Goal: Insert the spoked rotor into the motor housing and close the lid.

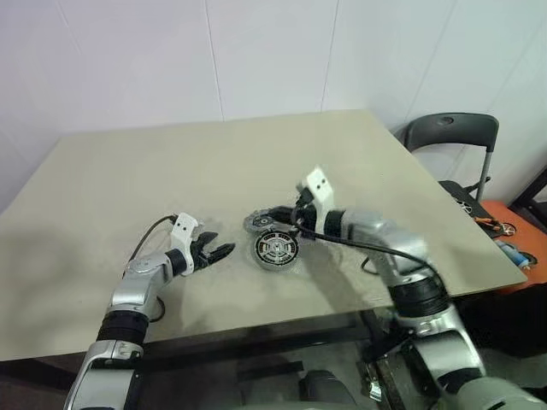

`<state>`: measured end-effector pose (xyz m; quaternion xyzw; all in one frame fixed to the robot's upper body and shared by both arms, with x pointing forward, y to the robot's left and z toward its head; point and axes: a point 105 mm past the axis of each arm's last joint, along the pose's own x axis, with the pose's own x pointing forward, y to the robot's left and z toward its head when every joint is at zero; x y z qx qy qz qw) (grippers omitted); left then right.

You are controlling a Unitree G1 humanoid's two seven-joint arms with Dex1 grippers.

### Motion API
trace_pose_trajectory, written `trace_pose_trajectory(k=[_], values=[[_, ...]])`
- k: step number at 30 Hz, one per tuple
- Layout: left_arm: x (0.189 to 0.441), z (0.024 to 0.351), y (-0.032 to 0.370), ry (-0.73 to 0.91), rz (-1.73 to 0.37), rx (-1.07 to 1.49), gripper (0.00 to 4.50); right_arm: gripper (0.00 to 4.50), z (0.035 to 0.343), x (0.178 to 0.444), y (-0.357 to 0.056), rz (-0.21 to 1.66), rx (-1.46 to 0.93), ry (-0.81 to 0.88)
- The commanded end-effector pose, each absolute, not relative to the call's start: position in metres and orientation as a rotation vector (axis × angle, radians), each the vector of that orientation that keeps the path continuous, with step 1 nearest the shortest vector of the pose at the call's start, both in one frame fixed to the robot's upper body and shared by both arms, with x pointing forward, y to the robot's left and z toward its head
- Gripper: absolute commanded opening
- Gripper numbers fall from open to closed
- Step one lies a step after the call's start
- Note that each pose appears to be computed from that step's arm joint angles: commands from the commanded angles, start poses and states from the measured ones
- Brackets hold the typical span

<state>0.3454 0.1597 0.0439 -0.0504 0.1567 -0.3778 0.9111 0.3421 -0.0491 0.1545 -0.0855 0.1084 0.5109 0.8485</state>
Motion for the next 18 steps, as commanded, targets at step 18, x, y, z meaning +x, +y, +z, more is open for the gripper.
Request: trace_pose_trajectory(k=[18], values=[[0.319, 0.142, 0.135, 0.187, -1.038, -0.036, 3.64, 0.02, 0.111, 0.31, -0.079, 1.502, -1.235, 0.13]])
